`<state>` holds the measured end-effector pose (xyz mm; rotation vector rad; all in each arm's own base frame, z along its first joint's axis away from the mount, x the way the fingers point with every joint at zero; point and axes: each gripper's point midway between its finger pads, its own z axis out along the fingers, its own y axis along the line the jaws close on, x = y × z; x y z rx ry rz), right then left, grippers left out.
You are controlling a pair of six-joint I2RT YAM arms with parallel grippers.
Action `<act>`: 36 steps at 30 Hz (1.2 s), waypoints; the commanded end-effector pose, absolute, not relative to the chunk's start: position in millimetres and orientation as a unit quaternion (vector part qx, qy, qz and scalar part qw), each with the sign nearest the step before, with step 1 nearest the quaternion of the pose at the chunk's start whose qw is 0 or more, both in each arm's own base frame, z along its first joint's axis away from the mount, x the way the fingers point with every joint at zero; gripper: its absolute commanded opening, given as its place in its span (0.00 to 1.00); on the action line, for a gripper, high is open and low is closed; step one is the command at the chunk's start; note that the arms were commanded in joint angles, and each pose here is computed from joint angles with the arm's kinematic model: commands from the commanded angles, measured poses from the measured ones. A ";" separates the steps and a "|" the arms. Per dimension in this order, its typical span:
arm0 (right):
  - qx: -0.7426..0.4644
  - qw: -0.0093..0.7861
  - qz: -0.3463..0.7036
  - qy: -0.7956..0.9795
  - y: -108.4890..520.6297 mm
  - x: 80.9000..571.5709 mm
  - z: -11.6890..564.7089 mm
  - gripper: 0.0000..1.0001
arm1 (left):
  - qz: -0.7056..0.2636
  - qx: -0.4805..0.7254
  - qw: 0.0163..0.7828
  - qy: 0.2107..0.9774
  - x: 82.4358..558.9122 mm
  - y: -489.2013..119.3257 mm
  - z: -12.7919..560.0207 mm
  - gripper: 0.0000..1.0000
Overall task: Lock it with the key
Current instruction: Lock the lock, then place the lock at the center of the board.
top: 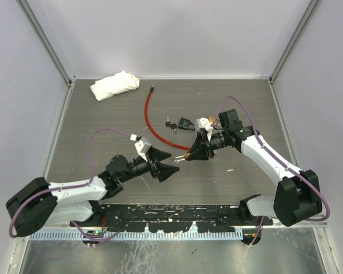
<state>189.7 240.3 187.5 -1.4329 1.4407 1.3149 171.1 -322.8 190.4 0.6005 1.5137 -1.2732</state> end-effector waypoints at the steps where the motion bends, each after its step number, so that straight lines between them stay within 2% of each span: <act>1: -0.576 0.380 0.485 0.538 234.1 201.2 200.6 0.01 | -0.492 0.184 0.542 0.656 186.9 -299.0 194.4 0.86; 4: -0.574 0.387 0.468 0.549 225.4 210.6 201.4 0.01 | -0.452 0.136 0.542 0.695 195.5 -277.6 180.7 0.99; 14: -0.545 0.414 0.431 0.588 198.8 238.6 205.0 0.03 | -0.412 0.050 0.525 0.743 194.4 -238.4 146.9 0.98; 36: -0.456 0.446 0.346 0.688 157.9 294.5 193.9 0.04 | -0.403 0.054 0.485 0.774 195.7 -250.8 118.2 0.98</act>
